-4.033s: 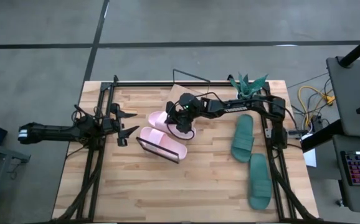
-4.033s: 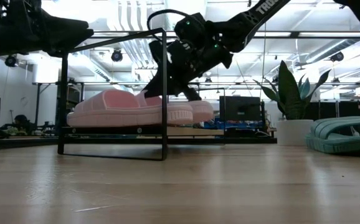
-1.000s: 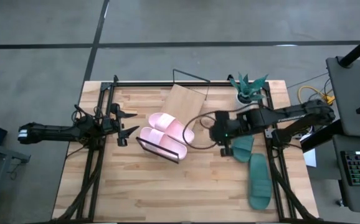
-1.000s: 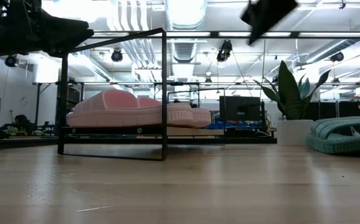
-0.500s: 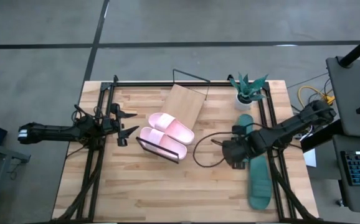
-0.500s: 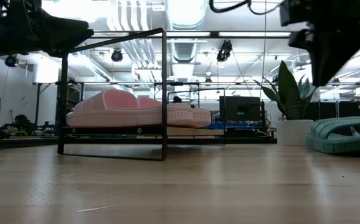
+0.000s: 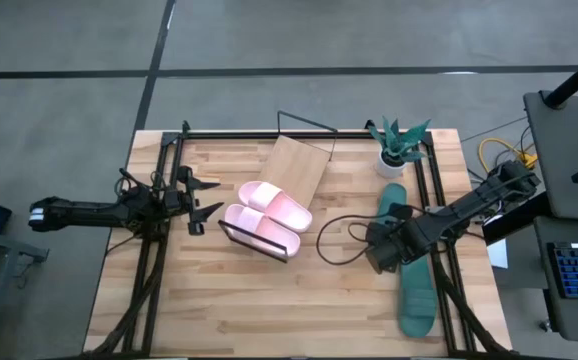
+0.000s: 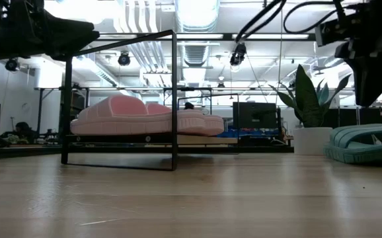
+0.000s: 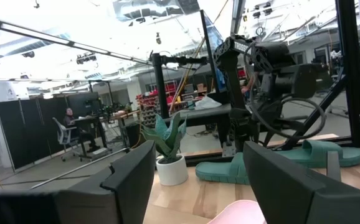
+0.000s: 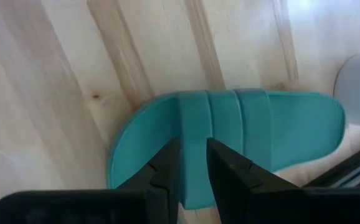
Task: Pick and place slides into the shelf
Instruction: Put the top dark green slide on the shelf
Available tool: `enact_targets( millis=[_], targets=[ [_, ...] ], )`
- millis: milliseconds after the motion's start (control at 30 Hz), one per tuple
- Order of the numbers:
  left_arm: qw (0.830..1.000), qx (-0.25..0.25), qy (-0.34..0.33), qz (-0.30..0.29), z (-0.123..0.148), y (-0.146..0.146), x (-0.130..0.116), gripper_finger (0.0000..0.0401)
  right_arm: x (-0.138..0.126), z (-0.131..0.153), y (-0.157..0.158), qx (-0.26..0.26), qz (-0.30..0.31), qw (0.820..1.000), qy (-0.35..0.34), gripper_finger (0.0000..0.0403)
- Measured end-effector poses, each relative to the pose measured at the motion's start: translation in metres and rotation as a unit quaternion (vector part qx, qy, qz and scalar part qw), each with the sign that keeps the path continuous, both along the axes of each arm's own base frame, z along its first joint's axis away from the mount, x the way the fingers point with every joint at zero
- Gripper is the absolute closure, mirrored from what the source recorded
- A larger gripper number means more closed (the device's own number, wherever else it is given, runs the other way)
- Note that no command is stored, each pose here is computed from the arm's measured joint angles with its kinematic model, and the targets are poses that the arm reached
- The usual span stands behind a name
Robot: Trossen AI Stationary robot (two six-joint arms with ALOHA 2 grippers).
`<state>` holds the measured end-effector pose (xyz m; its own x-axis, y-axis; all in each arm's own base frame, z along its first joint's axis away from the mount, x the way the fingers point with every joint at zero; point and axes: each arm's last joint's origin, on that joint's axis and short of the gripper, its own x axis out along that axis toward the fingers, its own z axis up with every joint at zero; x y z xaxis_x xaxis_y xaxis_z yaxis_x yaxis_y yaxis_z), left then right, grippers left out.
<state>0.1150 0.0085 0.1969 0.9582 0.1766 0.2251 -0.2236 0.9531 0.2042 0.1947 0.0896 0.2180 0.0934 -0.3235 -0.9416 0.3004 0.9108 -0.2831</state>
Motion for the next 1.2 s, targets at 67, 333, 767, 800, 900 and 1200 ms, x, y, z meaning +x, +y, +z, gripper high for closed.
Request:
enact_targets(
  millis=[67,333,767,800,900,1200],
  targets=[
    [1.000,0.000,0.000,0.000,0.000,0.000,0.000,0.0173,-0.001,-0.003,-0.001,-0.004,0.000,1.000,0.003,0.0332],
    [1.000,0.000,0.000,0.000,0.000,0.000,0.000,0.0173,0.002,-0.006,0.002,0.005,0.012,1.000,-0.014,0.0259],
    [1.000,0.000,0.001,0.000,0.000,0.000,0.000,0.0173,0.018,-0.040,0.010,-0.033,0.075,0.994,0.077,0.0215],
    [1.000,0.000,0.001,0.000,0.000,0.000,0.000,0.0173,0.019,-0.044,0.010,-0.042,0.076,0.992,0.089,0.0219],
    [1.000,0.000,0.001,0.000,0.000,0.000,0.000,0.0173,0.020,-0.052,0.010,-0.071,0.076,0.986,0.127,0.0232],
    [1.000,0.000,0.001,0.000,0.000,0.000,0.000,0.0173,0.022,-0.069,0.010,-0.114,0.071,0.976,0.172,0.0264]
  ],
)
